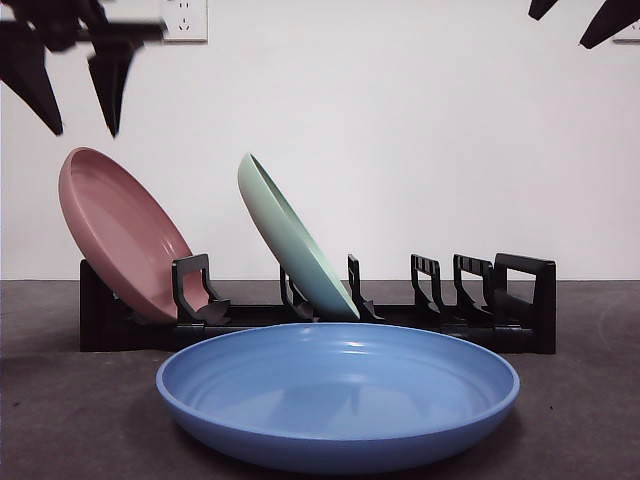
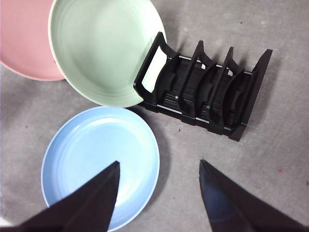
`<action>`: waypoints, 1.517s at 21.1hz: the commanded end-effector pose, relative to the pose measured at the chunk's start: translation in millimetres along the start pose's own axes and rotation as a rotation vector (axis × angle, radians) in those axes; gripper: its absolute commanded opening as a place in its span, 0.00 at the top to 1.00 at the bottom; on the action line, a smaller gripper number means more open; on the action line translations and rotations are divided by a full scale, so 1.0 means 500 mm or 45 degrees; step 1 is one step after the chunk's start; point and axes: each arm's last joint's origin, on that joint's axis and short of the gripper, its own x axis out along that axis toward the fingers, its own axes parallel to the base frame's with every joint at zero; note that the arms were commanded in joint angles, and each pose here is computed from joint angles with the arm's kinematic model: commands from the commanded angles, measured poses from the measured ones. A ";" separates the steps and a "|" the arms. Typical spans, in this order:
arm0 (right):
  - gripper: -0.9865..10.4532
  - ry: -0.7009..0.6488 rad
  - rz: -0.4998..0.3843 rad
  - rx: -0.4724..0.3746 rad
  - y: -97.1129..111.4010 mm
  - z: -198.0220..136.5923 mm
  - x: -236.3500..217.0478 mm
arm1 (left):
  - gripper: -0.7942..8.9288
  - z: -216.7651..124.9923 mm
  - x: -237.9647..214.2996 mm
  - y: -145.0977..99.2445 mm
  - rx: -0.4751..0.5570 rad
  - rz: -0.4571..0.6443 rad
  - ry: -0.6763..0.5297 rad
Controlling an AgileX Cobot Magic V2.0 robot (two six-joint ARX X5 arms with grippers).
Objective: Place the plate
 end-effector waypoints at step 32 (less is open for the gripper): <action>0.69 0.002 -0.005 -0.039 0.001 0.003 -0.003 | 0.90 0.038 -0.222 0.036 0.108 0.244 0.008</action>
